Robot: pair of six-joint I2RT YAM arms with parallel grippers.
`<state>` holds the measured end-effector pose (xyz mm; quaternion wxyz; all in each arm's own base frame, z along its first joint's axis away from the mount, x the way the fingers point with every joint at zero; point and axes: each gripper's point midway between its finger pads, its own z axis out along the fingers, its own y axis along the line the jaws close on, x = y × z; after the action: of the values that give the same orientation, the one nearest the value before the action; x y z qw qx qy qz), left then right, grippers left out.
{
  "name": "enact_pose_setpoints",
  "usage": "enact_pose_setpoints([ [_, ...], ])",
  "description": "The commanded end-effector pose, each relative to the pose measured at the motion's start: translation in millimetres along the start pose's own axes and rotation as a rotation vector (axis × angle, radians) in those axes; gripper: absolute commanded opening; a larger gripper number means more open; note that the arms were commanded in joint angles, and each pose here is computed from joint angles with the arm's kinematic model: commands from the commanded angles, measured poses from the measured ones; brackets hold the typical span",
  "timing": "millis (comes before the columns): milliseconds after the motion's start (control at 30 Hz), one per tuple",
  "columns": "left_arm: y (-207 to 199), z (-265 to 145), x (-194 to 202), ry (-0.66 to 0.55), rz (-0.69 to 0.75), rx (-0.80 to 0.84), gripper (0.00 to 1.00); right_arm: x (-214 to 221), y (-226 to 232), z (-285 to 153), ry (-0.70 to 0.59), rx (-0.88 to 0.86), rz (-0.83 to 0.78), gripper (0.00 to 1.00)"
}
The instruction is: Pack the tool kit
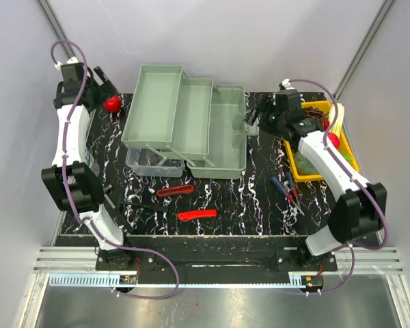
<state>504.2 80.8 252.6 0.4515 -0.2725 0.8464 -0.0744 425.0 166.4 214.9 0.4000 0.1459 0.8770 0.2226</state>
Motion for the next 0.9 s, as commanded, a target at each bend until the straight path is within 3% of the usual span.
enact_pose_setpoints([
  [0, -33.0, -71.3, -54.7, -0.147, 0.014, 0.096, 0.99, -10.7, 0.2, -48.6, -0.050, -0.015, -0.128, 0.89],
  [200, -70.5, -136.1, -78.1, -0.233, 0.026, 0.266, 0.99, 33.3, -67.9, -80.4, -0.015, 0.190, -0.174, 0.90],
  [467, -126.9, -199.8, -65.3, -0.211, 0.062, 0.618, 0.99, 110.5, -120.0, -67.1, 0.170, 0.265, -0.184, 0.87],
  [567, -138.7, -217.1, -60.0, -0.199, 0.084, 0.694, 0.99, 138.5, -96.8, -62.8, 0.294, 0.074, -0.226, 0.79],
  [667, -147.9, -228.2, -54.5, -0.185, 0.089, 0.743, 0.99, 155.6, -77.8, -69.7, 0.344, -0.071, -0.228, 0.79],
  [867, -154.6, -242.8, -46.4, -0.173, 0.107, 0.787, 0.99, 160.8, -45.9, -88.4, 0.258, -0.228, -0.301, 0.80],
])
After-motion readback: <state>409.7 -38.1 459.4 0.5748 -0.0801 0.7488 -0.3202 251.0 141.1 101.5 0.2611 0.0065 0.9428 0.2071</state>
